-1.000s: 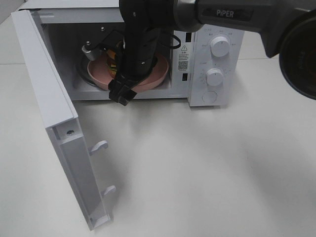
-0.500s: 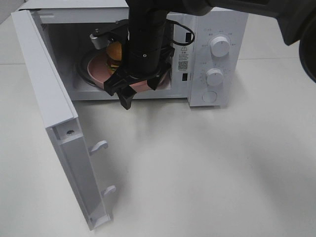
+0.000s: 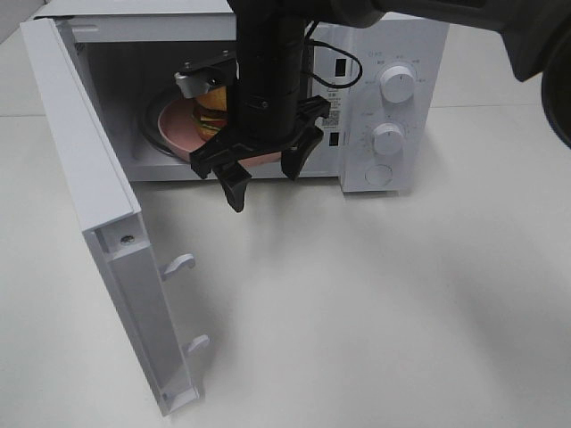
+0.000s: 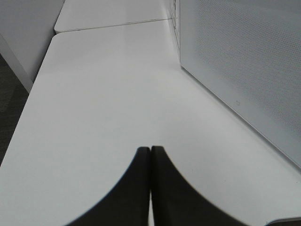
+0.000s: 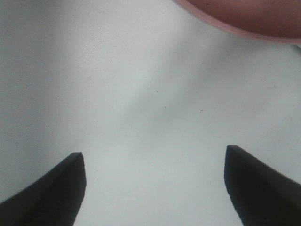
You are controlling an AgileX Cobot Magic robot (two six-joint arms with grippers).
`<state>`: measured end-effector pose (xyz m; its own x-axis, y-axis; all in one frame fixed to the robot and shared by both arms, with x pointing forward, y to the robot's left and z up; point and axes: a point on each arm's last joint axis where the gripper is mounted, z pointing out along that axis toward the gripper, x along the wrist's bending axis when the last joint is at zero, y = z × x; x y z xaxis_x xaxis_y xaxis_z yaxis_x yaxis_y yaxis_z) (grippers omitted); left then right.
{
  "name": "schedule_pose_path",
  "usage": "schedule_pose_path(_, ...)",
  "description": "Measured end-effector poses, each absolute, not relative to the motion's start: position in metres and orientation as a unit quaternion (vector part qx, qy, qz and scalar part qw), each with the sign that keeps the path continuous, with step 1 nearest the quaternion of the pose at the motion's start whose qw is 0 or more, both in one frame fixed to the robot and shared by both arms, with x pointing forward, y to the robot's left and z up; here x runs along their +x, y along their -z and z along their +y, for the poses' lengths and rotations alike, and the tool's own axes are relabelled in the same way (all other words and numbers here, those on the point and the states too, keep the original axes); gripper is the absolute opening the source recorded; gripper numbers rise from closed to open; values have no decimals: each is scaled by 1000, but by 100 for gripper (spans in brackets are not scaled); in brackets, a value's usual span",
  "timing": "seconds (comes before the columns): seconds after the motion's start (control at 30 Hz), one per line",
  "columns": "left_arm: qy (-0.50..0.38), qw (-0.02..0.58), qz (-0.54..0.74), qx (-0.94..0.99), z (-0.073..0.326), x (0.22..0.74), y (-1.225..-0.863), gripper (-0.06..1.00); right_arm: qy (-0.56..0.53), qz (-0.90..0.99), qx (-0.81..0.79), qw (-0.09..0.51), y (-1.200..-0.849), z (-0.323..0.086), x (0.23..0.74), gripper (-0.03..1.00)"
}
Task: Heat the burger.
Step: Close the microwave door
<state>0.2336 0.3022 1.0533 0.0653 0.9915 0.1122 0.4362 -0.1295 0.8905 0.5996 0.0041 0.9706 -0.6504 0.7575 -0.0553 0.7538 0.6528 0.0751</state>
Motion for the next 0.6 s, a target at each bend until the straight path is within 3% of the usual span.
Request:
schedule_pose_path(0.23, -395, 352, 558, 640, 302, 234, -1053, 0, -32, 900, 433, 44, -982, 3, 598, 75)
schedule_pose_path(0.3, -395, 352, 558, 640, 302, 234, -1053, 0, -54, 898, 433, 54, -1004, 0, 594, 74)
schedule_pose_path(0.6, -395, 352, 558, 640, 302, 234, -1053, 0, -96, 892, 436, 73, -1047, -8, 585, 73)
